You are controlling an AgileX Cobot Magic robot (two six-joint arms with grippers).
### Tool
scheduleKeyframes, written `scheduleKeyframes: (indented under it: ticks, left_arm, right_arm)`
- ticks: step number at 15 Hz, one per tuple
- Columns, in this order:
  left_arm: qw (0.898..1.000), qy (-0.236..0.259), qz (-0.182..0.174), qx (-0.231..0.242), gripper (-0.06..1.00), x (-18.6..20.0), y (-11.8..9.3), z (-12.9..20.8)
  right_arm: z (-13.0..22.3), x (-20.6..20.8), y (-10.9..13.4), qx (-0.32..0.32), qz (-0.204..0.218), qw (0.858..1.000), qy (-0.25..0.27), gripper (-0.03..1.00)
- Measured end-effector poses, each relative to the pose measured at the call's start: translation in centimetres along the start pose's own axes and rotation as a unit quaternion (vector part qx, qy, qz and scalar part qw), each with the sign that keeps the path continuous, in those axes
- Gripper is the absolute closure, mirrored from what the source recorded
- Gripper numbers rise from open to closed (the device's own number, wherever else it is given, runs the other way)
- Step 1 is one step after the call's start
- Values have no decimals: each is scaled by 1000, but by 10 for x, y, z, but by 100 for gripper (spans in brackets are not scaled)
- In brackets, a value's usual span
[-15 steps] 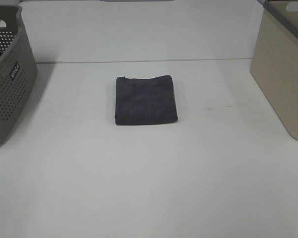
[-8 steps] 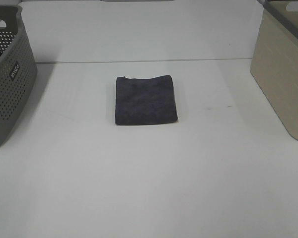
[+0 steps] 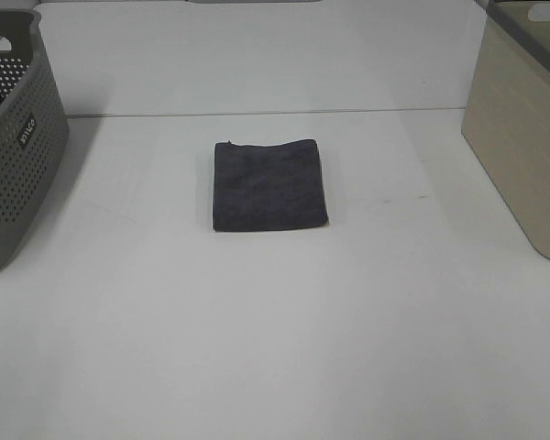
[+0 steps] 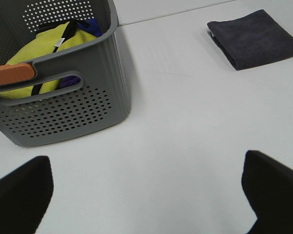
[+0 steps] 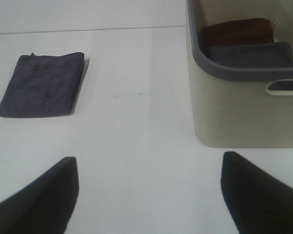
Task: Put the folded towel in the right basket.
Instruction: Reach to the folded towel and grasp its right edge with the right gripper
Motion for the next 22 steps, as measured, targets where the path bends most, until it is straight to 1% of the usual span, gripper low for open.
scheduleKeyframes:
  ticks: [4, 5, 7, 9, 11, 12, 13, 15, 19, 20, 22]
  left_arm:
    - [1000, 0, 0, 0, -4, 0, 0, 0]
    - [1000, 0, 0, 0, -4, 0, 0, 0]
    - [1000, 0, 0, 0, -4, 0, 0, 0]
    - [1000, 0, 0, 0, -4, 0, 0, 0]
    - [1000, 0, 0, 0, -4, 0, 0, 0]
    - [1000, 0, 0, 0, -4, 0, 0, 0]
    - [1000, 0, 0, 0, -4, 0, 0, 0]
    - [1000, 0, 0, 0, -4, 0, 0, 0]
    - [1000, 0, 0, 0, -4, 0, 0, 0]
    - [1000, 0, 0, 0, -4, 0, 0, 0]
    - [1000, 0, 0, 0, -4, 0, 0, 0]
  right_arm:
    - [-49, -66, 25, -30, -12, 997, 76, 22]
    - [-53, -74, 27, -27, -15, 996, 84, 22]
    - [-71, -113, 39, -20, -28, 992, 119, 22]
    - [-73, -153, 45, -9, -38, 984, 172, 22]
    - [-65, -194, 64, 21, -52, 974, 219, 22]
    - [-46, -231, 91, 49, -69, 962, 261, 22]
    - [-37, -247, 106, 62, -78, 956, 276, 22]
    - [-25, -270, 123, 71, -89, 949, 294, 22]
    - [-2, -325, 139, 41, -104, 929, 352, 22]
    - [6, -337, 141, 38, -105, 922, 372, 22]
    - [15, -358, 143, 40, -106, 912, 394, 22]
Point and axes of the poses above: a point on each arm's last joint axis where the gripper is mounted, x pointing back along that axis away from the gripper, y along the wrist's bending axis when the last joint is at zero, z = x × y, the point moved 7 cm from there along -x, pointing out along that axis toward the gripper, and after that the axes turned 15 degrees about -x, right-handed, at the moved point
